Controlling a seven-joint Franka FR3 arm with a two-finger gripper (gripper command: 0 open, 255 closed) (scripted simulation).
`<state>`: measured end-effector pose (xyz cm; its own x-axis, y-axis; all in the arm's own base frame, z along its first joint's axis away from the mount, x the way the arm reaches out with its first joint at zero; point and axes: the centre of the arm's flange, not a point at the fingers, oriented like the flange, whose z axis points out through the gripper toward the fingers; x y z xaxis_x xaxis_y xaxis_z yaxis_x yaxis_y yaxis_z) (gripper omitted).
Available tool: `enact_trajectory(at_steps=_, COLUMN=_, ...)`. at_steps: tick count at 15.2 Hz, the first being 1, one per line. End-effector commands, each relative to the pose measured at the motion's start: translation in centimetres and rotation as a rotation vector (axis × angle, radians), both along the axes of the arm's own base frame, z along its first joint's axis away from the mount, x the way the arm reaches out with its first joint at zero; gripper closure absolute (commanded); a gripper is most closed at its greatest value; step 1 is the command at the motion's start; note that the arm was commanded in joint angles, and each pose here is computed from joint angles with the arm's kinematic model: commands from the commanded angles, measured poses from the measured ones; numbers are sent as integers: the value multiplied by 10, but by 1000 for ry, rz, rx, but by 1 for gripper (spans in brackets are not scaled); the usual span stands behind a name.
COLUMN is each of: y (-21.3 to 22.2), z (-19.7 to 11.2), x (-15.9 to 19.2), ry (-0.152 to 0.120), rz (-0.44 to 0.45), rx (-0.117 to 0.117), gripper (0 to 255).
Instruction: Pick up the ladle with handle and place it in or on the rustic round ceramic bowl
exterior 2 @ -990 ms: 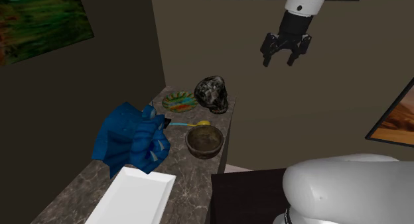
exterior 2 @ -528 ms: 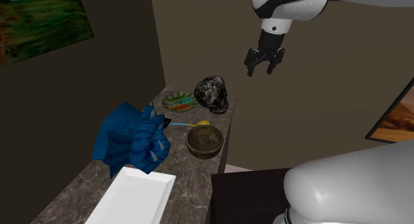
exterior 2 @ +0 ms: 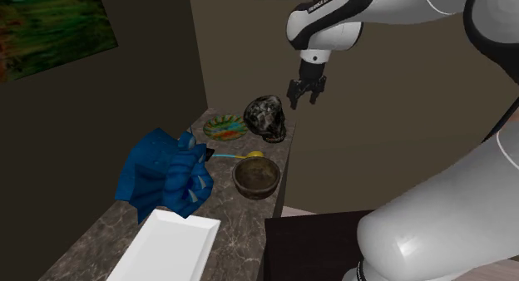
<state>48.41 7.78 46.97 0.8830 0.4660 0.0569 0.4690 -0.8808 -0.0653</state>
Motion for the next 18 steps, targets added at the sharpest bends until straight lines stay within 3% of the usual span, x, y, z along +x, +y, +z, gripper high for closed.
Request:
enact_trajectory(at_steps=1, y=17, z=-17, x=16, ry=11, rz=51, rx=-3, gripper=0)
enact_trajectory(at_steps=18, y=157, z=-182, x=105, ry=107, rz=471, rx=-28, gripper=0)
